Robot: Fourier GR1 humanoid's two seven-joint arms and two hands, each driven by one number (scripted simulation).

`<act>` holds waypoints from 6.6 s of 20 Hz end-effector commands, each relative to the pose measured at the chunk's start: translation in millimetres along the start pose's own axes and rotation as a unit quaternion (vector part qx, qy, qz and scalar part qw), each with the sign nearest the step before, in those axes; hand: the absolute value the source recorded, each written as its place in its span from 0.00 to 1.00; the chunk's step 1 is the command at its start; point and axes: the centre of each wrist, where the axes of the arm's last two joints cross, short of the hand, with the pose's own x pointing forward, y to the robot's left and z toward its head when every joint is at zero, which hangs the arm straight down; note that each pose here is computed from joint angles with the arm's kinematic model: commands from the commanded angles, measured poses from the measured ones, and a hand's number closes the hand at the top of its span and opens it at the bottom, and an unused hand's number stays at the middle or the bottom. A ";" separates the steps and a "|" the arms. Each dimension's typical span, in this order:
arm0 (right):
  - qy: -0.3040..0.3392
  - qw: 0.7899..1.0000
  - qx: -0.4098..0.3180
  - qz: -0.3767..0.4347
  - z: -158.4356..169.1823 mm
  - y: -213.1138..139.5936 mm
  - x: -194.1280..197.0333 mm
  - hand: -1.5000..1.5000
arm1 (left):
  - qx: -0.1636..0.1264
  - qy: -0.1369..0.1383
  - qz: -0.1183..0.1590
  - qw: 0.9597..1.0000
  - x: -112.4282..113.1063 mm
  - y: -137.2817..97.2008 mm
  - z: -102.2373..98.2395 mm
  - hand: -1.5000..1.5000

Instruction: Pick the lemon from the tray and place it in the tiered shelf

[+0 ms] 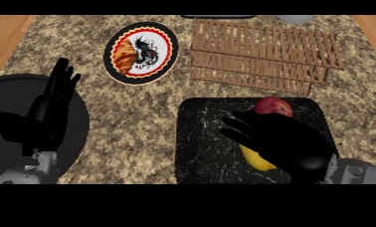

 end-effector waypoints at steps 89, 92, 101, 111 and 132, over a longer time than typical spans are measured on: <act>0.494 0.623 -0.531 -0.293 -56.9 -106.6 -44.0 1.00 | 0.000 -0.005 -0.002 1.000 2.4 3.2 2.9 0.50; 0.494 0.637 -0.522 -0.278 -68.0 -93.5 -60.6 1.00 | -0.003 -0.004 -0.004 1.000 -2.5 0.7 -5.2 0.50; 0.494 0.601 -0.516 -0.359 -83.6 -89.8 -89.8 0.00 | -0.003 0.001 -0.001 1.000 -4.6 -4.2 9.3 0.50; 0.424 0.614 -0.546 -0.382 -64.3 -96.9 -105.0 0.00 | -0.007 0.000 -0.002 1.000 10.1 6.3 -6.8 0.50; 0.475 0.455 -0.637 -0.402 146.2 -64.1 -61.2 0.00 | 0.012 0.009 0.005 1.000 6.6 10.7 11.9 0.50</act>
